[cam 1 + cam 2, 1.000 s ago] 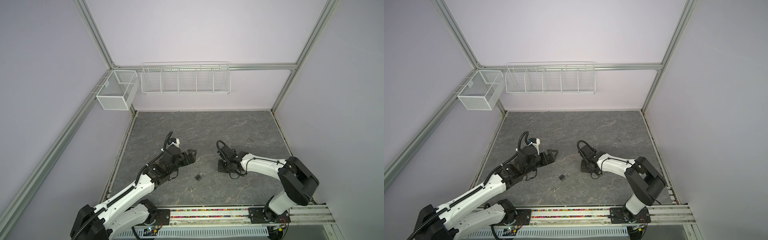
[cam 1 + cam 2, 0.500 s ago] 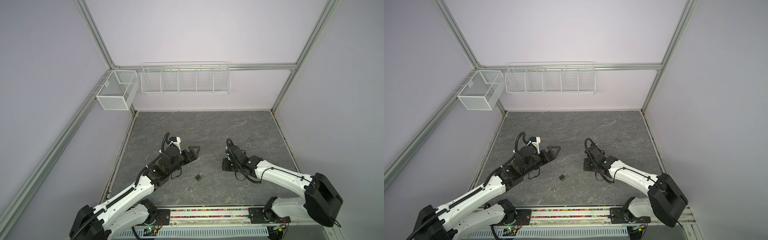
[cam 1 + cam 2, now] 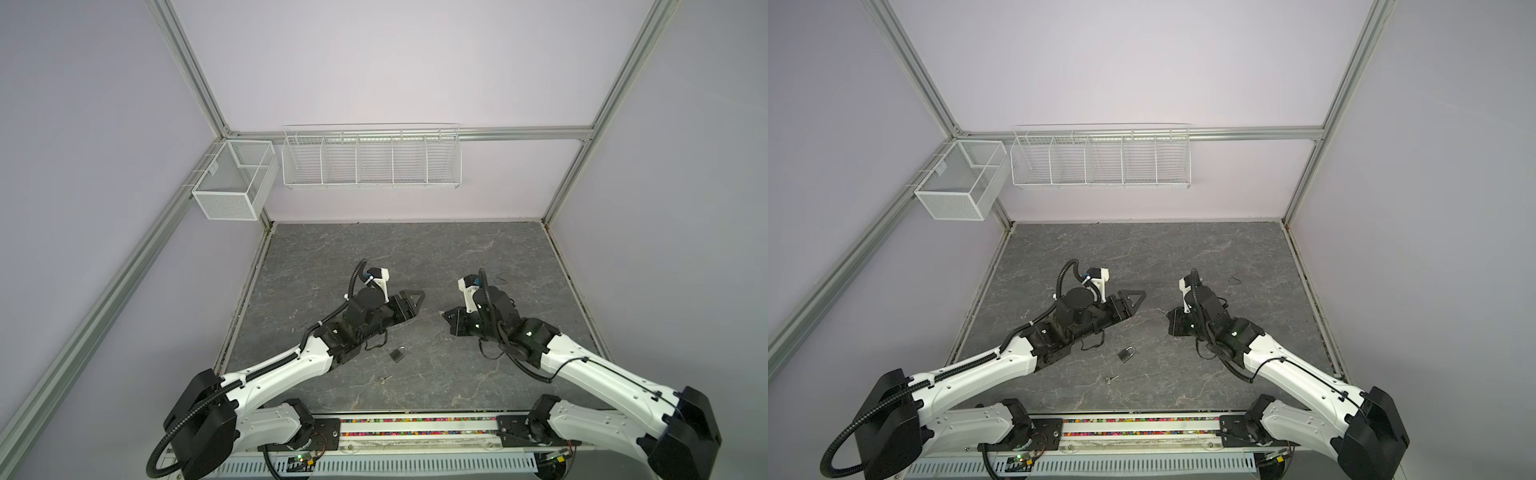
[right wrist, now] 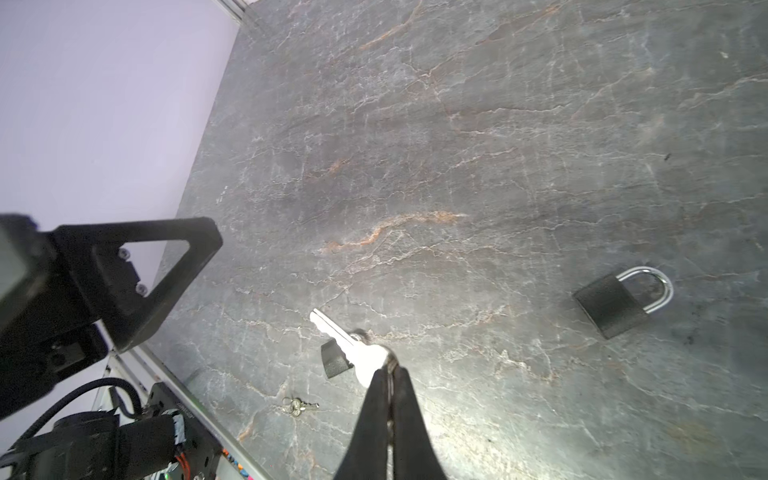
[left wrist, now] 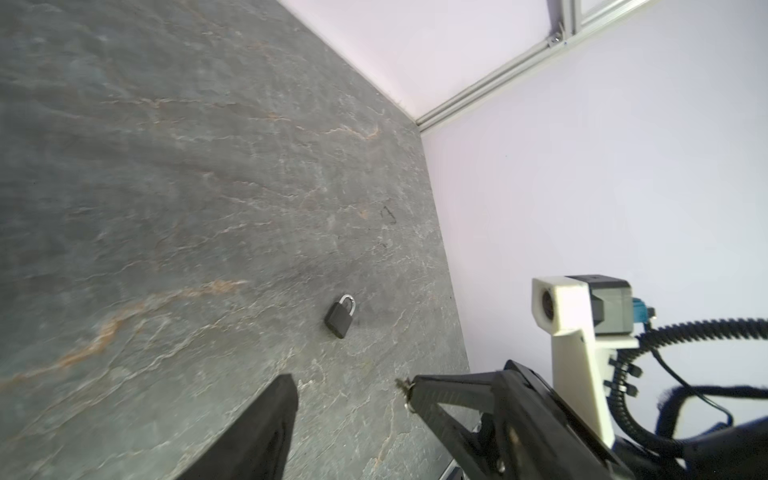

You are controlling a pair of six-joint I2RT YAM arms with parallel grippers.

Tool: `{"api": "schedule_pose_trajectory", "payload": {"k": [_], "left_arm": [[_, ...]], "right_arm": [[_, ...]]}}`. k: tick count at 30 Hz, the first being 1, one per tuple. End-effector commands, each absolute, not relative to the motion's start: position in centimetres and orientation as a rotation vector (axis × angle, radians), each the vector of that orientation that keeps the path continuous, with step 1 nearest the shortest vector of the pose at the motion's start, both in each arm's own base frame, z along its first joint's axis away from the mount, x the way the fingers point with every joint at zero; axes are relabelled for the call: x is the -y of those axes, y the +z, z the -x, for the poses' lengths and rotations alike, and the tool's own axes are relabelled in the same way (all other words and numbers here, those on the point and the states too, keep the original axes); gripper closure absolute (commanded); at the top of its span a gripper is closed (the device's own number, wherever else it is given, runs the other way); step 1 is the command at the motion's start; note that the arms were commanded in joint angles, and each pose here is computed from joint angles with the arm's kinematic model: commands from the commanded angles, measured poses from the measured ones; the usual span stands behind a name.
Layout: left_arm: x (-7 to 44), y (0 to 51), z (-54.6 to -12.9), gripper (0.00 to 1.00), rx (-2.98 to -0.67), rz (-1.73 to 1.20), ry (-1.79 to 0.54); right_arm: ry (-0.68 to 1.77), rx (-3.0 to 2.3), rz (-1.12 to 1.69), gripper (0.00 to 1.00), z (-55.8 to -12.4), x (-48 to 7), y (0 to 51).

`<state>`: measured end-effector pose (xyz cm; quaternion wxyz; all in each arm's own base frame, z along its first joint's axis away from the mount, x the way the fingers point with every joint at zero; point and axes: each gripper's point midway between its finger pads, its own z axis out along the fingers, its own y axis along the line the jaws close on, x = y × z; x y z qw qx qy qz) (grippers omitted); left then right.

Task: Unlock with the key
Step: 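Lift the key with the right gripper while the left gripper approaches it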

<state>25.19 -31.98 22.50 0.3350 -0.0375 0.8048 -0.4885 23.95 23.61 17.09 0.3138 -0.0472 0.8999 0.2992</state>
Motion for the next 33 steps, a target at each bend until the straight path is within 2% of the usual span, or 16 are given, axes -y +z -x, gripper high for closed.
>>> {"api": "schedule_pose_trajectory", "payload": {"k": [1, 4, 14, 17, 21, 23, 29, 33], "left_arm": [[34.0, 24.9, -25.3, 0.29, -2.019, 0.040, -1.346], [35.0, 24.7, -25.2, 0.38, -2.029, 0.015, -1.349], [36.6, 24.2, -24.3, 0.49, -2.028, -0.049, -1.374], [36.4, 24.1, -24.3, 0.58, -2.030, -0.045, -1.357], [36.1, 23.6, -24.3, 0.63, -2.038, -0.037, -1.343], [36.0, 23.6, -24.3, 0.70, -2.038, -0.034, -1.345], [36.2, 23.2, -24.2, 0.77, -2.045, -0.034, -1.354], [36.1, 22.8, -24.2, 0.78, -2.055, -0.027, -1.345]], "right_arm": [[0.925, -2.278, 0.172, 0.94, -23.6, -25.0, 20.1], [0.959, -2.256, 0.163, 0.94, -23.5, -25.2, 20.9], [0.996, -2.224, 0.146, 0.94, -23.8, -25.5, 21.9], [0.982, -2.227, 0.130, 0.94, -23.9, -25.3, 21.9], [0.978, -2.226, 0.119, 0.94, -23.9, -25.1, 21.9], [0.972, -2.229, 0.105, 0.94, -24.0, -24.9, 21.9], [0.979, -2.220, 0.084, 0.94, -24.1, -24.9, 22.1], [0.972, -2.209, 0.068, 0.94, -24.3, -24.6, 22.3]]}}
